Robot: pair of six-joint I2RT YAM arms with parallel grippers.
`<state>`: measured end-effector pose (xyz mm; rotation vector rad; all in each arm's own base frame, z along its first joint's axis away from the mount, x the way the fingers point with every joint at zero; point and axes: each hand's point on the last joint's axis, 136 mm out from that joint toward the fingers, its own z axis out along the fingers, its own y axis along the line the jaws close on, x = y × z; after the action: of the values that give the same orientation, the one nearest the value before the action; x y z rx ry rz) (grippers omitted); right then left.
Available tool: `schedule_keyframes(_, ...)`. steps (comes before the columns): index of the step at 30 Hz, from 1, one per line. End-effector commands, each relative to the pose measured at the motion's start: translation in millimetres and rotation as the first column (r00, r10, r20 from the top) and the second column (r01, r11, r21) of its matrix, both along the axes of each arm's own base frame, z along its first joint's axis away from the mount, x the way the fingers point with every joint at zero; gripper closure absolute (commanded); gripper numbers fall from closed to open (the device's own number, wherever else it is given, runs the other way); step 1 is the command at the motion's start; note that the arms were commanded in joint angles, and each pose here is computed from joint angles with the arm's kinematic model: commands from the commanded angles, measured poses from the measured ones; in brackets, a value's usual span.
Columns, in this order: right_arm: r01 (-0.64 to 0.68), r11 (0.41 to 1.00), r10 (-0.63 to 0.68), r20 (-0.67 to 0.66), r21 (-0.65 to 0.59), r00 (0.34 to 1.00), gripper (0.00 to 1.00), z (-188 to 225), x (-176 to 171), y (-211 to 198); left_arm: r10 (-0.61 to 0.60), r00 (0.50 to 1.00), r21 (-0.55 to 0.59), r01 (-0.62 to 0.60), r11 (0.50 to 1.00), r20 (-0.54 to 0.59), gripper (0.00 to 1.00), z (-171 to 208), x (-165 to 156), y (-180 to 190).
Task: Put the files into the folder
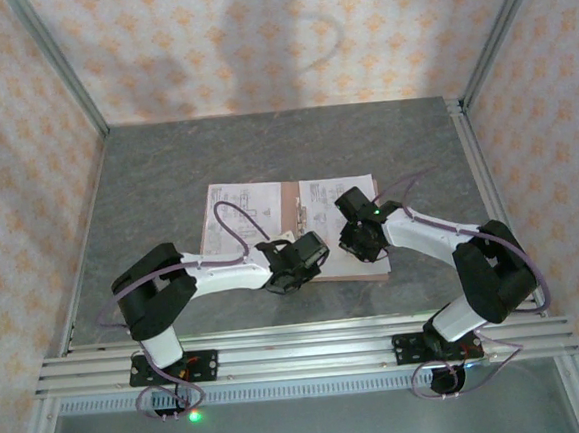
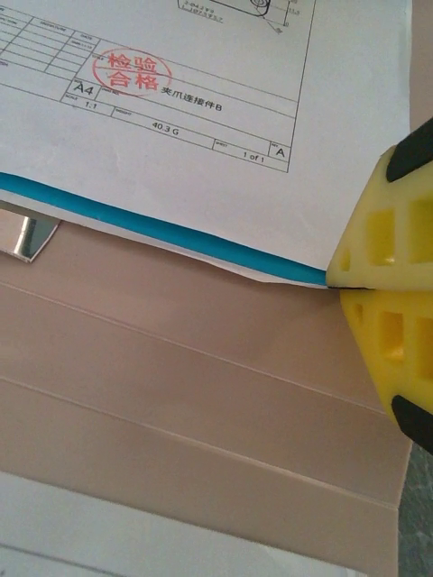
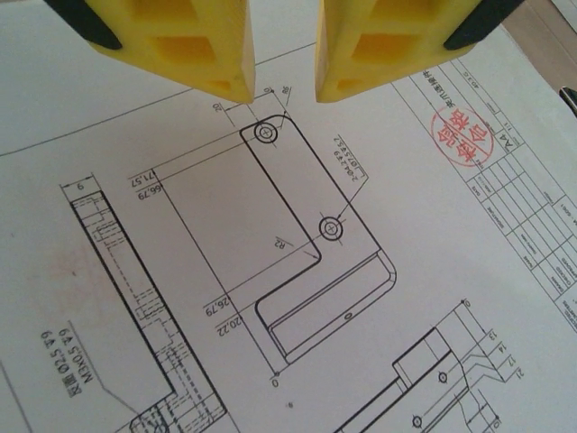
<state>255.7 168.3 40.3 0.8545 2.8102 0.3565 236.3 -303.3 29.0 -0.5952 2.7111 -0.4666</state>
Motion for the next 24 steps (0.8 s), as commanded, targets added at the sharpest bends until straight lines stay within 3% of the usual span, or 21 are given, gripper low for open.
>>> schedule_keyframes(1,0.01,1.0,-0.009,0.025,-0.026,1.0,0.75,8.3,1.7,-4.1,0.024,1.0,0.027,-0.025,0.999,0.017,1.0,4.8,-3.2,12.2)
schedule_keyframes(18,-0.009,1.0,0.008,-0.017,-0.021,1.0,0.76,-12.6,4.1,4.0,0.027,0.999,0.033,-0.028,0.999,0.018,0.99,4.1,-4.7,15.4)
schedule_keyframes(24,-0.012,1.0,0.011,-0.042,-0.018,0.999,0.76,-22.1,1.5,5.5,0.032,0.999,0.045,-0.034,0.998,0.039,0.78,15.0,-4.0,20.9)
